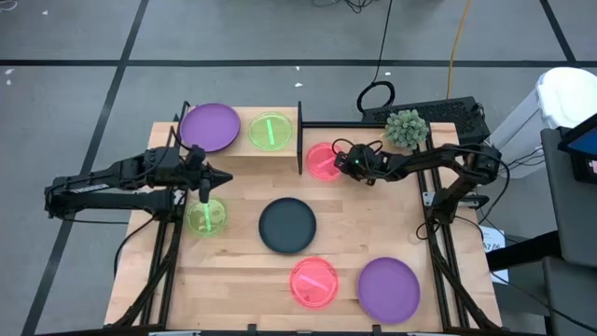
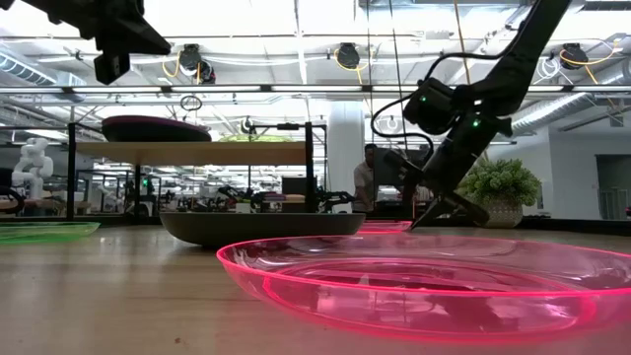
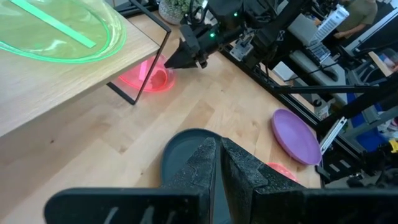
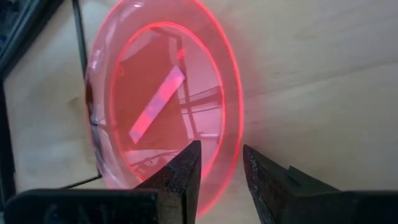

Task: Place and stack plates onto a shelf
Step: Stack the top pink plate on the green plate

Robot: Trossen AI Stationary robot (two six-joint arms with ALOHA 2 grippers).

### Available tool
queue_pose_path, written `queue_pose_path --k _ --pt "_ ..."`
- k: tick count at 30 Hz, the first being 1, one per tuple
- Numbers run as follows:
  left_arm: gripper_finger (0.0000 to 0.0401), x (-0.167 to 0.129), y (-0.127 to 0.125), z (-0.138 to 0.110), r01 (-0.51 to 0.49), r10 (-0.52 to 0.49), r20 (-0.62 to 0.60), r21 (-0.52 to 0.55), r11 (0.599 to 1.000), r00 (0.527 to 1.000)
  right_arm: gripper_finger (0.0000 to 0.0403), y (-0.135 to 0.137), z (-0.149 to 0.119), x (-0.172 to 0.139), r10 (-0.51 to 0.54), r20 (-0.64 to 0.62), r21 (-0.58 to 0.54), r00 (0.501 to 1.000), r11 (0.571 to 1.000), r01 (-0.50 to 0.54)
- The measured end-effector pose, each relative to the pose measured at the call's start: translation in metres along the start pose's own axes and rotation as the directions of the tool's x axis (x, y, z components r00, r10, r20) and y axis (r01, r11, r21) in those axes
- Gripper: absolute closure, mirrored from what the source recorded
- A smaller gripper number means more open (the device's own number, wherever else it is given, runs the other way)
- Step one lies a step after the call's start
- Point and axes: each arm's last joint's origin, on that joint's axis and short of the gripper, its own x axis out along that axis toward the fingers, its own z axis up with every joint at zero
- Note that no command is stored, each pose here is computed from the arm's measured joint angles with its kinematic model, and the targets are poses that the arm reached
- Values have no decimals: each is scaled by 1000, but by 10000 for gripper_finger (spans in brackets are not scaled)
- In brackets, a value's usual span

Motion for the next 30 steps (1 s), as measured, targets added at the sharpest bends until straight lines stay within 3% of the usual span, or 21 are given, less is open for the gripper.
queue_pose_path --k 10,30 --pt "373 0 -1 1 6 -6 11 -13 1000 1000 306 0 -1 8 25 -18 -1 1000 1000 -25" --pt "373 0 0 1 -14 14 20 -13 1000 1000 401 0 -2 7 26 -29 -29 999 999 -27"
